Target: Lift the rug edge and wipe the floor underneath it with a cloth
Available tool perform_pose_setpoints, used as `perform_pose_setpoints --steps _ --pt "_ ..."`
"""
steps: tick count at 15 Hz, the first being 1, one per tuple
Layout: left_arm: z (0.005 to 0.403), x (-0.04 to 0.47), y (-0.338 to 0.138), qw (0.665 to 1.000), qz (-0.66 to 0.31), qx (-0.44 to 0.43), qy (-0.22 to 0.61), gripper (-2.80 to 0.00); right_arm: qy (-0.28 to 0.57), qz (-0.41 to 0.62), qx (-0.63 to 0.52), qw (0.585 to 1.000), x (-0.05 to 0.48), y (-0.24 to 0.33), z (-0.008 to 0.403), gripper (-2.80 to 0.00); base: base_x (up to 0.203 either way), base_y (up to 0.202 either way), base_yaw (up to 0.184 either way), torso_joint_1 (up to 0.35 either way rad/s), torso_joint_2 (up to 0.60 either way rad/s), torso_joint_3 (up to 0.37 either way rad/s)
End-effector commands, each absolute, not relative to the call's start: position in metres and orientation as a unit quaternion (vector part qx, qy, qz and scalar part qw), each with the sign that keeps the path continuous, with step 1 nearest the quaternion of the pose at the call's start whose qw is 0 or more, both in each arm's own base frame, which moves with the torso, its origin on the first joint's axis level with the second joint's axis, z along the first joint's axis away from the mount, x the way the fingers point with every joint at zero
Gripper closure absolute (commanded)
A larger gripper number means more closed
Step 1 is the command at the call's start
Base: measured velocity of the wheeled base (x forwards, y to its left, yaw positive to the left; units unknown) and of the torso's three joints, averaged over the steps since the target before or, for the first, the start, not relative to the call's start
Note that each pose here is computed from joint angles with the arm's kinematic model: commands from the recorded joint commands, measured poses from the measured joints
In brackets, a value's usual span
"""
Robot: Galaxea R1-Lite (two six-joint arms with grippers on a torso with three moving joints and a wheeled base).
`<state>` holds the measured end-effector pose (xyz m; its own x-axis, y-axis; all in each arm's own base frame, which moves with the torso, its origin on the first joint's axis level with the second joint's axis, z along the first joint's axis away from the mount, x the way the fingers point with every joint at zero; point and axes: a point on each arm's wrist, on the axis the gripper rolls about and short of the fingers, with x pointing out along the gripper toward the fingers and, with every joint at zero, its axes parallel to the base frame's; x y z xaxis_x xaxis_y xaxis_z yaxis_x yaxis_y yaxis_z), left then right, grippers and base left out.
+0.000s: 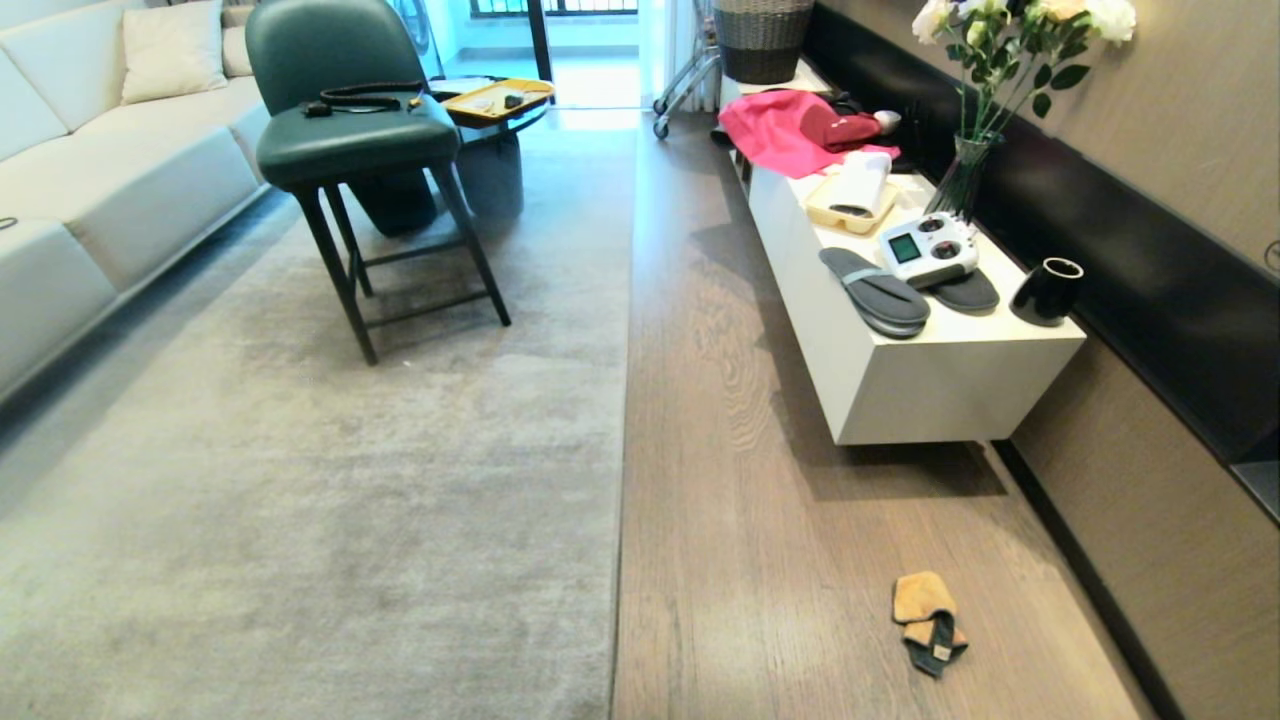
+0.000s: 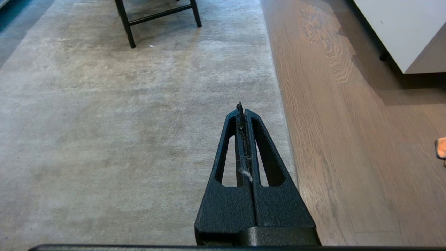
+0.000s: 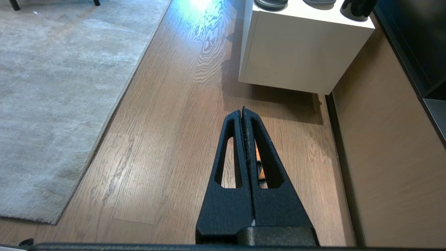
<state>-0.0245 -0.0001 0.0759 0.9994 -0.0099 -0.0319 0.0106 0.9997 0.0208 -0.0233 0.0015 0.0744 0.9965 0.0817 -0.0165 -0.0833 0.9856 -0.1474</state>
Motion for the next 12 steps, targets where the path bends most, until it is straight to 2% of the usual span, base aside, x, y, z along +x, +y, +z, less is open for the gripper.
perform_pose_setpoints --steps 1,12 --pt "0.0759 -0.0245 -0.0001 1.000 -0.005 0.011 0.016 0.00 0.006 0.043 -0.075 0.996 -0.0232 0.0015 0.0744 0.00 0.000 0.000 0.000 0.000 0.00 0.000" --pt "0.0759 -0.0245 -0.0001 1.000 -0.005 0.011 0.016 0.00 0.006 0.042 -0.074 0.996 -0.0232 0.0015 0.0744 0.00 0.000 0.000 0.000 0.000 0.00 0.000"
